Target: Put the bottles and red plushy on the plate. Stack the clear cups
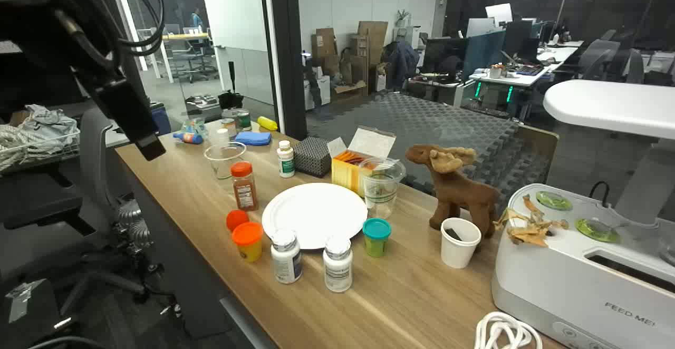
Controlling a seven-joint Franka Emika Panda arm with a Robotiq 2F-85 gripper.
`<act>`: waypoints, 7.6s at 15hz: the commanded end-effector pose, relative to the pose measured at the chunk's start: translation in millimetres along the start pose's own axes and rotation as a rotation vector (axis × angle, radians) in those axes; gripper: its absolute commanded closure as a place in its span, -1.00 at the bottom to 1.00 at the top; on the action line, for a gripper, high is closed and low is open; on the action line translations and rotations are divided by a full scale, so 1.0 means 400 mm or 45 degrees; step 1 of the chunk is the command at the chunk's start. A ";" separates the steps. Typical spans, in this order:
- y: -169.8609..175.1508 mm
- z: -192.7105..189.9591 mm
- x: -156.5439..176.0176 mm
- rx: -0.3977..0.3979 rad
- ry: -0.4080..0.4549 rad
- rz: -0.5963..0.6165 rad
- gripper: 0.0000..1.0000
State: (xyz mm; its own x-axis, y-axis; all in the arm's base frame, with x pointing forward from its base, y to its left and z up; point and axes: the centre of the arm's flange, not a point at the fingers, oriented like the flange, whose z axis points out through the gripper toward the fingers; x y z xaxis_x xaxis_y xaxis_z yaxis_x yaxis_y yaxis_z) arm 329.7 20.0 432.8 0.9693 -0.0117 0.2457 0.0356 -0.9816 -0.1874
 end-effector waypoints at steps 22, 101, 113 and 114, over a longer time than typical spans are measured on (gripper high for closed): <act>-0.004 0.004 0.113 -0.018 -0.031 0.027 -1.00; -0.042 0.590 0.766 -0.637 -0.368 0.361 0.70; 0.006 0.442 0.738 -0.554 -0.227 0.525 -1.00; -0.004 0.413 0.729 -0.531 -0.225 0.538 -1.00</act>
State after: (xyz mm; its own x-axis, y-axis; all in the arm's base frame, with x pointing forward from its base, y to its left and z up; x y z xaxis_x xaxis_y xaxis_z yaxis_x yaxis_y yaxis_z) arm 684.0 48.9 311.2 0.9219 -0.3852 0.0411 -0.3846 -0.8973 0.2168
